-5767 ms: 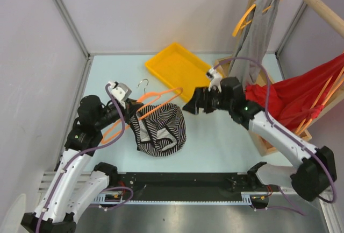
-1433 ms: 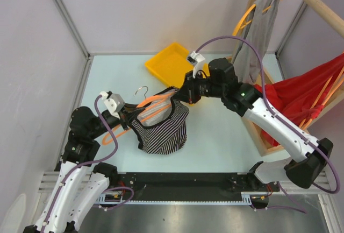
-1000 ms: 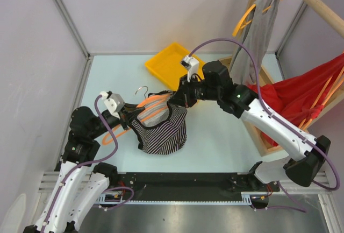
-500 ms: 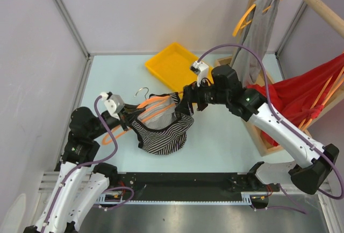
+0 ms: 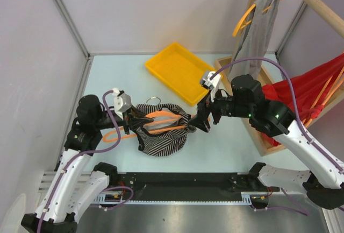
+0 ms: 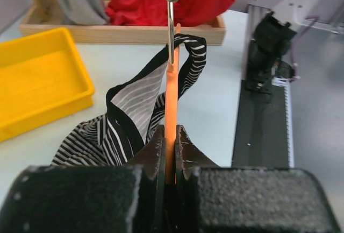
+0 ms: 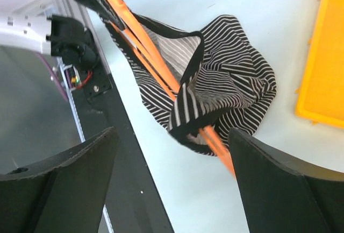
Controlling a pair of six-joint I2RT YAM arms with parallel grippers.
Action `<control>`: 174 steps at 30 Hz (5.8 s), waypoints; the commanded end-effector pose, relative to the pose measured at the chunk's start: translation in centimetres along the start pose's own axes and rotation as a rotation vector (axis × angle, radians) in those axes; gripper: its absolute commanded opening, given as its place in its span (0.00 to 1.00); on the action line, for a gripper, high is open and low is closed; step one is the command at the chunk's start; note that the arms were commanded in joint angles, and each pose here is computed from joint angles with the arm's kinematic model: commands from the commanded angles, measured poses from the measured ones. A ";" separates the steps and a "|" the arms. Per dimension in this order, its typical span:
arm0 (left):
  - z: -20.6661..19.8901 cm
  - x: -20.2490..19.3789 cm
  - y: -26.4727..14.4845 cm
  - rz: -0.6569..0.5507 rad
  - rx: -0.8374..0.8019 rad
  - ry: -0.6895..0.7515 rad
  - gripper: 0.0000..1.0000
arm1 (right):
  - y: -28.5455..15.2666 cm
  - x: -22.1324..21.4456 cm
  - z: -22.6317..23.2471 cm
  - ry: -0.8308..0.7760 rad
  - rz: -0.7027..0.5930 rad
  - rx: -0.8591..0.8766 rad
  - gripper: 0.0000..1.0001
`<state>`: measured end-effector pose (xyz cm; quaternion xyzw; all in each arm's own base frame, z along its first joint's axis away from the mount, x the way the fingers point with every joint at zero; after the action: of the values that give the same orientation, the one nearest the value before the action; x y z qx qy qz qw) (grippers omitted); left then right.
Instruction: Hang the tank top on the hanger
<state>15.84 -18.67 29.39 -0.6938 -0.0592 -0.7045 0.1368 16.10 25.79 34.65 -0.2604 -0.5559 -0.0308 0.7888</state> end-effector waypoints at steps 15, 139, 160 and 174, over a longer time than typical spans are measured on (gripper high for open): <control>-4.8 3.9 -1.0 -0.088 -0.305 0.091 0.00 | 3.0 -4.5 4.1 -0.169 0.189 0.238 0.85; 7.8 1.5 -3.4 -0.016 0.533 0.043 0.99 | -24.4 6.4 -25.0 0.604 -0.564 -1.560 0.42; 8.7 1.5 -3.9 -0.018 0.599 0.021 0.99 | -21.5 11.4 -14.4 0.303 -0.717 -1.089 1.00; 12.9 0.7 -8.2 -0.050 0.981 -0.143 0.99 | -1.8 6.7 -9.0 0.128 -0.348 -0.531 0.99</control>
<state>25.58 -9.00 30.35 -0.6086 -0.3527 -0.5754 0.4173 25.84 19.74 40.63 -0.3728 -0.4967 -0.3541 0.6992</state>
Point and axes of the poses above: each gripper's point midway between its finger pads, its own y axis out along the fingers, its own z axis along the line the jaws close on, x = y × z, the point moved 1 cm from there along -y, back along the fingers, and after that the axes turned 5 degrees about y, right-handed, at the moved point
